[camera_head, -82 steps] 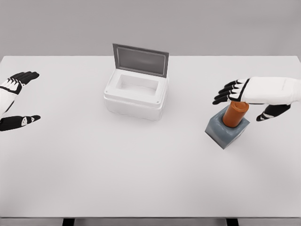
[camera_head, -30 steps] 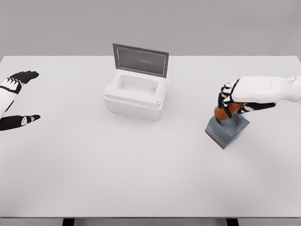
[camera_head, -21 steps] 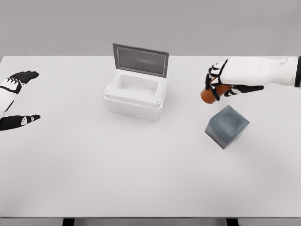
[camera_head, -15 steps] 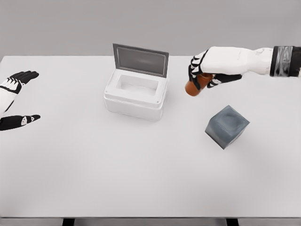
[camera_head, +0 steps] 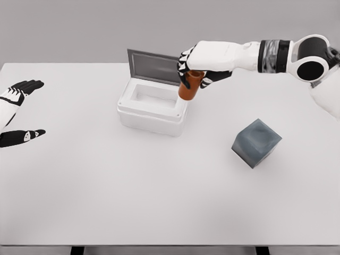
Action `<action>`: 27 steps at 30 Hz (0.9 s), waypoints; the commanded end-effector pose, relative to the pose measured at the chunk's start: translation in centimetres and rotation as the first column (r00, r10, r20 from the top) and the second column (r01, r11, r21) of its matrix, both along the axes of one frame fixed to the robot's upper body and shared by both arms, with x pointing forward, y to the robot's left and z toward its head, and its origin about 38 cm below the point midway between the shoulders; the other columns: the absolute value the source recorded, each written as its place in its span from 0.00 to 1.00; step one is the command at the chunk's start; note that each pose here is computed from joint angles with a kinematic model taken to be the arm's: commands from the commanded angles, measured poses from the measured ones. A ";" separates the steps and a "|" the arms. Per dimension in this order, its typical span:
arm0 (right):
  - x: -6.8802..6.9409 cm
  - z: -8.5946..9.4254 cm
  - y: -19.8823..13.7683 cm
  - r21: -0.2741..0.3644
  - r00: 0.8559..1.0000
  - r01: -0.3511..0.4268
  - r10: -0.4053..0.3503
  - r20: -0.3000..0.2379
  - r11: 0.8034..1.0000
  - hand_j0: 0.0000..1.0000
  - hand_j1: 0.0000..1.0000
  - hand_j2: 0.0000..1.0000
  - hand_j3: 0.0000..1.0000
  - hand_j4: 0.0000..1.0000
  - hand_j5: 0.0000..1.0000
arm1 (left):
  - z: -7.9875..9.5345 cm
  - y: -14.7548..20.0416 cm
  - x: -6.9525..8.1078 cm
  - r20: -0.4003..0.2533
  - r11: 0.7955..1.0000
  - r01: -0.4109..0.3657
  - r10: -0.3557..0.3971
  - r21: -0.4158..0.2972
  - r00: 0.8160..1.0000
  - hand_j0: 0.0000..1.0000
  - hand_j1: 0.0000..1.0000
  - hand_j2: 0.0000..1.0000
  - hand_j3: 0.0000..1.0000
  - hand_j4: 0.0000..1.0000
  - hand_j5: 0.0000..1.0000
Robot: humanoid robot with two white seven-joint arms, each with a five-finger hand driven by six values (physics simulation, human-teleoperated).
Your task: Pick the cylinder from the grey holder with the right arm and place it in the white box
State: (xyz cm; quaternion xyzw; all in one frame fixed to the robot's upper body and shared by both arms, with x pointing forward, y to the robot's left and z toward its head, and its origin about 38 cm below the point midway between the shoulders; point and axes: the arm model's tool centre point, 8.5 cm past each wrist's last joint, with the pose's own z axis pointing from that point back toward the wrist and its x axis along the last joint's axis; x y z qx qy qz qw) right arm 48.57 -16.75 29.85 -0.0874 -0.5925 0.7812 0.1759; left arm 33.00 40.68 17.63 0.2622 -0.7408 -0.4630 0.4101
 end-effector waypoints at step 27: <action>1.1 -1.8 3.7 -0.030 1.000 -0.011 0.011 -0.002 0.999 0.28 0.28 0.28 0.28 0.28 0.28 | 0.2 0.1 0.0 0.004 1.000 -0.001 0.001 -0.005 1.000 1.00 1.00 1.00 1.00 1.00 1.00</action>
